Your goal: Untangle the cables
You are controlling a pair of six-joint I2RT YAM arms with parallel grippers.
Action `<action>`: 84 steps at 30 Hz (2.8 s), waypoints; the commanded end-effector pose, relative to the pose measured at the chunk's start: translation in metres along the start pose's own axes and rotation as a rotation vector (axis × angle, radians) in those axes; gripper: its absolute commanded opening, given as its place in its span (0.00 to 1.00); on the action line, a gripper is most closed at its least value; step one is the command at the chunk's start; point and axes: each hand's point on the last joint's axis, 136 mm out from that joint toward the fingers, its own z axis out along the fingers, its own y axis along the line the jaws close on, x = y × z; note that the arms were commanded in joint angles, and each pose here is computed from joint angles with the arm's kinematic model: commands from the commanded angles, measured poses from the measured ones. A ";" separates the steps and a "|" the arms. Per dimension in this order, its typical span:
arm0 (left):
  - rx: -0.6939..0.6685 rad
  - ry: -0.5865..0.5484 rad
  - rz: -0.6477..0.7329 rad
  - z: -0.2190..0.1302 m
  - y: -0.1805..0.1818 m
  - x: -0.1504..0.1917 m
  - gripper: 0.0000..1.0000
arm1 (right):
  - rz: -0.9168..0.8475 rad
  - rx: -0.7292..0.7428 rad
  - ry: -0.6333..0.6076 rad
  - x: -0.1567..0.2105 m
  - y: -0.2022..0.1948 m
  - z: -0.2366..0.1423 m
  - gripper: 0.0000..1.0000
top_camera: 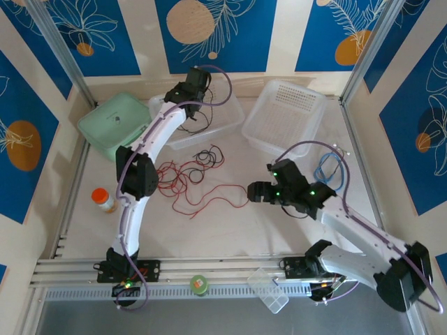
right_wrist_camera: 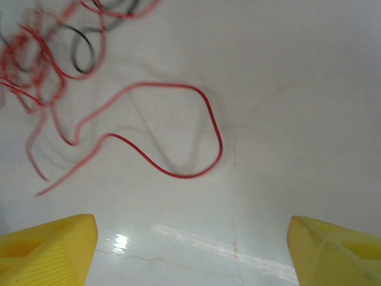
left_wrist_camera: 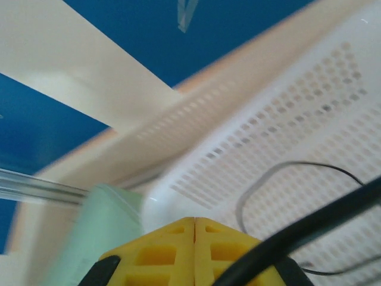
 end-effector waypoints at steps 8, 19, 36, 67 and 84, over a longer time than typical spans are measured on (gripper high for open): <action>0.325 0.252 -0.196 -0.026 -0.048 0.055 0.53 | 0.048 0.225 0.089 -0.001 -0.002 0.011 0.79; 0.429 0.249 -0.259 -0.103 -0.021 0.047 0.83 | 0.078 0.361 0.289 0.017 -0.001 0.073 0.68; 0.514 0.139 -0.296 -0.208 0.008 0.072 0.87 | 0.119 0.412 0.328 0.025 -0.023 0.130 0.19; 0.768 -0.202 -0.044 -0.266 -0.131 0.078 0.85 | -0.564 0.094 -0.265 -0.111 0.071 -0.116 0.00; 0.590 -0.082 -0.036 -0.194 -0.149 0.158 0.37 | -0.481 0.031 -0.462 -0.141 0.074 -0.183 0.00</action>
